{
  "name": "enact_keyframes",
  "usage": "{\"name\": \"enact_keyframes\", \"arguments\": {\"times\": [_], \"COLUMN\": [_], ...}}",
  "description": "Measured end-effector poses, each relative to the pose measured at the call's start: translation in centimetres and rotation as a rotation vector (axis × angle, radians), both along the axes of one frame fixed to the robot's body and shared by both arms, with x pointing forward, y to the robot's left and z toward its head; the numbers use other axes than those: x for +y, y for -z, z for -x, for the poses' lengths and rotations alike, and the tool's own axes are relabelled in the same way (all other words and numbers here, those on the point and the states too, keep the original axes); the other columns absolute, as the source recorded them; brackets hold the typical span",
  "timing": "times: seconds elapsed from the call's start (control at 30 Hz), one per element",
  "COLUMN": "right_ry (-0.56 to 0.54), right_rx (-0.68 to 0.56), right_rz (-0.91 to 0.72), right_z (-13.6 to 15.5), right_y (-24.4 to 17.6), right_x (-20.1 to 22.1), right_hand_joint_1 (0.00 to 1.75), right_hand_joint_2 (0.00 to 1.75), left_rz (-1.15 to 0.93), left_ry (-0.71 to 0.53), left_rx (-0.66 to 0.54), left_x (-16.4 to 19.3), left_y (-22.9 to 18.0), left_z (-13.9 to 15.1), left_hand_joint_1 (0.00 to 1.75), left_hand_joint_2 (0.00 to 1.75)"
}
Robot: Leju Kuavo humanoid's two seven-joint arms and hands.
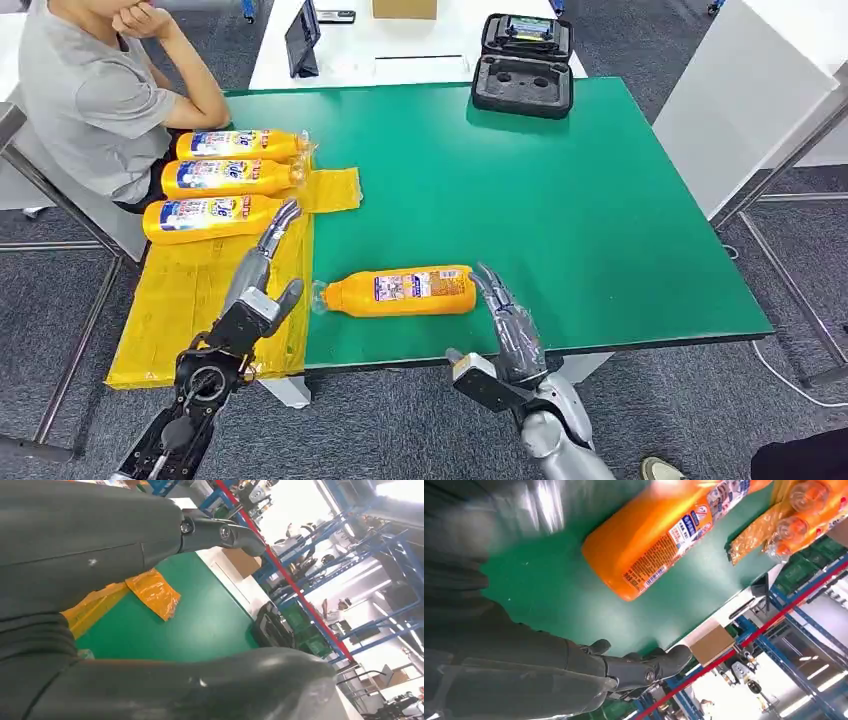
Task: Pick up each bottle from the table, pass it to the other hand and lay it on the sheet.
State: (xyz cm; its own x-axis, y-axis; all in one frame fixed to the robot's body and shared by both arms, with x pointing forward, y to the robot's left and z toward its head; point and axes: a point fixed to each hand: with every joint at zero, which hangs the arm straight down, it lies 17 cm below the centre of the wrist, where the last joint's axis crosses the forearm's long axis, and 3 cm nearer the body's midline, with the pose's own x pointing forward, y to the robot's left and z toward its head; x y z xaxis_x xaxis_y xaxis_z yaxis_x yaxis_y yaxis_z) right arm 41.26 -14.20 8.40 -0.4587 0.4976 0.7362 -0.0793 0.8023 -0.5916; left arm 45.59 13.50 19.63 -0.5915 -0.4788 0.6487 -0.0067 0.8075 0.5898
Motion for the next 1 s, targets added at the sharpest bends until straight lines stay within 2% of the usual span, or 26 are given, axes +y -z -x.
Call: {"name": "enact_keyframes", "arguments": {"times": [0.7,1.0], "right_ry": [-0.019,-0.088], "right_rx": [0.028,0.073], "right_rz": [0.031,0.129], "right_z": [-0.3,-2.8], "right_y": [1.0,1.8], "right_x": [0.1,1.4], "right_hand_joint_1": [0.0,0.0], "right_hand_joint_2": [1.75,1.75], "left_rz": [-0.001,0.042], "left_ry": [0.018,0.059], "left_rx": [0.008,0.006], "left_x": [-0.7,-2.6], "left_y": [0.4,-0.8], "left_z": [0.1,0.0], "left_hand_joint_1": [0.0,0.0], "left_hand_joint_2": [0.0,0.0]}}
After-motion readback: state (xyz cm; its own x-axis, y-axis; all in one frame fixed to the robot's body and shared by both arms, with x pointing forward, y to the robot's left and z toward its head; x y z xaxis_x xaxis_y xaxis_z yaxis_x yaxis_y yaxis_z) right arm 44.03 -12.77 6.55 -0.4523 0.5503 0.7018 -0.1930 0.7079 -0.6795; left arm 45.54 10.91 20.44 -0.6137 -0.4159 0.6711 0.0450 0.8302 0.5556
